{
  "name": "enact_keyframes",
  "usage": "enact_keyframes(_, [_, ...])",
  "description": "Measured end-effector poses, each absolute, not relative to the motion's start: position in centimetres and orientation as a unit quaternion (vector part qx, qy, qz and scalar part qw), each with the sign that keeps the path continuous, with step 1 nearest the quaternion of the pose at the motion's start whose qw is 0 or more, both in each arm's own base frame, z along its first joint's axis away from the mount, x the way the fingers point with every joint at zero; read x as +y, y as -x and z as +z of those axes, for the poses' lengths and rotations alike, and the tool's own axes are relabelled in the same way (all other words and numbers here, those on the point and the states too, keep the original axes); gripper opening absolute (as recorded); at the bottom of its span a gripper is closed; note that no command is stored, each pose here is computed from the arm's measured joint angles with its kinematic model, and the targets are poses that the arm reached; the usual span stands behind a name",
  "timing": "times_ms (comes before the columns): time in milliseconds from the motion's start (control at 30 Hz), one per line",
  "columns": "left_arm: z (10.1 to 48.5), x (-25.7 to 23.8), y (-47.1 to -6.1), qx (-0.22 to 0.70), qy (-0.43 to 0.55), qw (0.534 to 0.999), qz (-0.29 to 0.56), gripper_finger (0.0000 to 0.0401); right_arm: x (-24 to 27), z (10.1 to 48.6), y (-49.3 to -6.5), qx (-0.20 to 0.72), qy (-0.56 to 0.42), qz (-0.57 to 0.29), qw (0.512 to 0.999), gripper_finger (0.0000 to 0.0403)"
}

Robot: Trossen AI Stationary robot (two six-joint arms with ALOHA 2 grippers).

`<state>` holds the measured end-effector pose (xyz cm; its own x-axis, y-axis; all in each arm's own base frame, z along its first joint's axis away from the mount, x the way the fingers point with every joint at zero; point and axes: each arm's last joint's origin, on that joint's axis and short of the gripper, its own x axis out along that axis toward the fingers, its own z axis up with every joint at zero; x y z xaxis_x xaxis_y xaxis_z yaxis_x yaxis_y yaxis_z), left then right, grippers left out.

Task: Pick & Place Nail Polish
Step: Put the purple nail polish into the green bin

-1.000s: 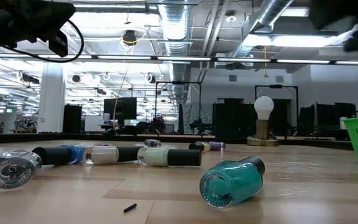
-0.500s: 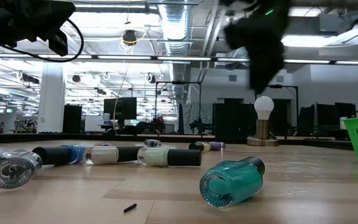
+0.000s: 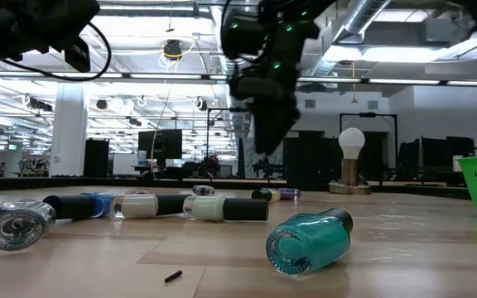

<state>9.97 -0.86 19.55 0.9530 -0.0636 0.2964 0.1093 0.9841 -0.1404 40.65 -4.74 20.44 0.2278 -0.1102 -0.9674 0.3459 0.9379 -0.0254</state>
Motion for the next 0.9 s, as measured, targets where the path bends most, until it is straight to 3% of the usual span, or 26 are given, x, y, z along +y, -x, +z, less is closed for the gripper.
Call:
enact_keyframes(600, [19.7,-0.9,-9.9,-0.154,0.078,0.984,-0.045,0.0013,-5.5,13.9,-42.2,0.674,-0.093,-0.121,0.723,0.0216])
enact_keyframes(700, [19.7,-0.9,-9.9,-0.155,0.078,0.984,-0.045,0.0013,-5.4,13.7,-42.2,0.677,-0.106,-0.111,0.720,0.0180])
enact_keyframes(900, [19.7,-0.9,-9.9,-0.156,0.078,0.984,-0.044,0.0013,-5.7,13.7,-42.2,0.675,-0.111,-0.108,0.721,0.0058])
